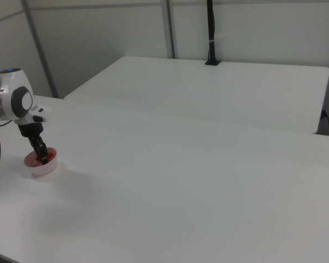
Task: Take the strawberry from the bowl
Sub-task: 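Close the gripper on the red strawberry inside the bowl, then lift the strawberry out of the bowl and carry it aside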
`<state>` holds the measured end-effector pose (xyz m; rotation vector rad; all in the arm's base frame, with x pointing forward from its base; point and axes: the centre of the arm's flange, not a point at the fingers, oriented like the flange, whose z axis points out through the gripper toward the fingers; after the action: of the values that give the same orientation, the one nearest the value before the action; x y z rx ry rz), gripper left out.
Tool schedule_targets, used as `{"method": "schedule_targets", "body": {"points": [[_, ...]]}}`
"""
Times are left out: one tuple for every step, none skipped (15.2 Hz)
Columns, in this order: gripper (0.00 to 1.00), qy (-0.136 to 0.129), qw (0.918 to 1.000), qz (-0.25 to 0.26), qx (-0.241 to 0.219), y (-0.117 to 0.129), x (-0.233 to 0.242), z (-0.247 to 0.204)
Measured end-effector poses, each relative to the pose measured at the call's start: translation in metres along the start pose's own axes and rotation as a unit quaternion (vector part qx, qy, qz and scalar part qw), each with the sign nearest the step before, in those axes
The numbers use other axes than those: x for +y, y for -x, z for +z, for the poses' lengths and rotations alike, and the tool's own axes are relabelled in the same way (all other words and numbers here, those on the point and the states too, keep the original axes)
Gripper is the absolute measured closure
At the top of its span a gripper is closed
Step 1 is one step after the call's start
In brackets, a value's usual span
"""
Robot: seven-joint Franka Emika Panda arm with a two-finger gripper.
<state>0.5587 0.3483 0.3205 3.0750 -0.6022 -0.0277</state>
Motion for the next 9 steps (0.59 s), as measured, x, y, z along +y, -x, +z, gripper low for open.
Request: {"method": "schedule_targets", "body": {"points": [[0.55,0.0,1.0,-0.004,0.001,0.001,0.001,-0.008],[0.55,0.001,0.9999,-0.01,0.003,0.001,0.002,-0.017],[0.55,0.001,0.9998,-0.018,0.004,0.002,0.004,-0.028],[0.55,0.003,0.9995,-0.03,0.004,0.004,0.006,-0.038],[0.55,0.007,0.9988,-0.049,0.004,0.004,0.01,-0.049],[0.55,0.012,0.9977,-0.067,0.002,0.002,0.015,-0.059],[0.55,0.017,0.9963,-0.084,-0.001,-0.004,0.023,-0.068],[0.55,0.019,0.9947,-0.101,-0.002,-0.016,0.033,-0.076],[0.55,0.019,0.9927,-0.119,-0.002,-0.033,0.047,-0.081]]}}
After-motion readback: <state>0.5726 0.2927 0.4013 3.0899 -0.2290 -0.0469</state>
